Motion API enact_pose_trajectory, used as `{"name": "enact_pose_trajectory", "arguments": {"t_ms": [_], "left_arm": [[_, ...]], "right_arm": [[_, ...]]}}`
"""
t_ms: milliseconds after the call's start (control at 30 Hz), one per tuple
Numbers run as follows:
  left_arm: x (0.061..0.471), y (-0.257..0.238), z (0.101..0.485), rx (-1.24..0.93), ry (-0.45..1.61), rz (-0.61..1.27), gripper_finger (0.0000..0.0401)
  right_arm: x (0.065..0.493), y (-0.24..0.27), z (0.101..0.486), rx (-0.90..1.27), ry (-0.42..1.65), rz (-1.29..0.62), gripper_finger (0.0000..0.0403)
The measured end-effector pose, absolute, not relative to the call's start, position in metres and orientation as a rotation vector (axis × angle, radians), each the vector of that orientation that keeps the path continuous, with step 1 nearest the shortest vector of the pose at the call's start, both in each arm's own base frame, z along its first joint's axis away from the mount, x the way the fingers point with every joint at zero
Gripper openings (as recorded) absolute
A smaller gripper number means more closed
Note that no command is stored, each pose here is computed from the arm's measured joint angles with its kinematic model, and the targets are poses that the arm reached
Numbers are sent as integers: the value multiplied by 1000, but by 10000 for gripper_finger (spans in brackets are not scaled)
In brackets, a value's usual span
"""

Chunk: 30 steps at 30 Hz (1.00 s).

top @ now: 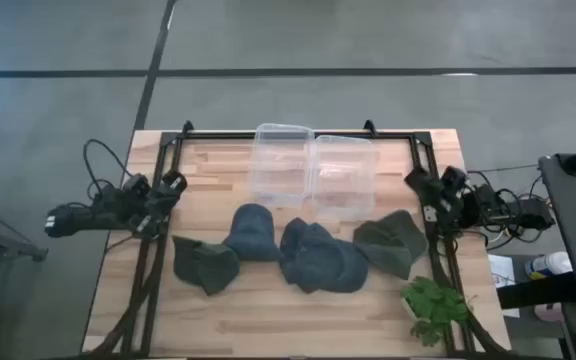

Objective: Pick & Place hat

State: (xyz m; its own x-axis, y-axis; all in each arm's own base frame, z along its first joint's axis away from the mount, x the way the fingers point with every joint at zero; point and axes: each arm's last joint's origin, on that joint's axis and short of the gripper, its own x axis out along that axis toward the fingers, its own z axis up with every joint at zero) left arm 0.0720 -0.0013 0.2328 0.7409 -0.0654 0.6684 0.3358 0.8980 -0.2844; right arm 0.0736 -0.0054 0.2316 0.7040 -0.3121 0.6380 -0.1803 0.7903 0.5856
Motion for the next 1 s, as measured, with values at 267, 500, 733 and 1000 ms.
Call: {"name": "enact_pose_trajectory", "arguments": {"t_ms": [267, 500, 733, 1000], "left_arm": [[70, 4, 239, -729, -759, -163, 44], [70, 9, 238, -832, -813, -14, 44], [70, 11, 237, -837, -828, 83, 44], [80, 10, 225, -866, -661, 94, 44]], "right_arm": [[59, -15, 254, 795, -1020, -359, 13], [85, -18, 286, 1026, -1018, -422, 13], [104, -22, 307, 701, -99, -764, 13], [103, -23, 320, 479, 819, -975, 13]]}}
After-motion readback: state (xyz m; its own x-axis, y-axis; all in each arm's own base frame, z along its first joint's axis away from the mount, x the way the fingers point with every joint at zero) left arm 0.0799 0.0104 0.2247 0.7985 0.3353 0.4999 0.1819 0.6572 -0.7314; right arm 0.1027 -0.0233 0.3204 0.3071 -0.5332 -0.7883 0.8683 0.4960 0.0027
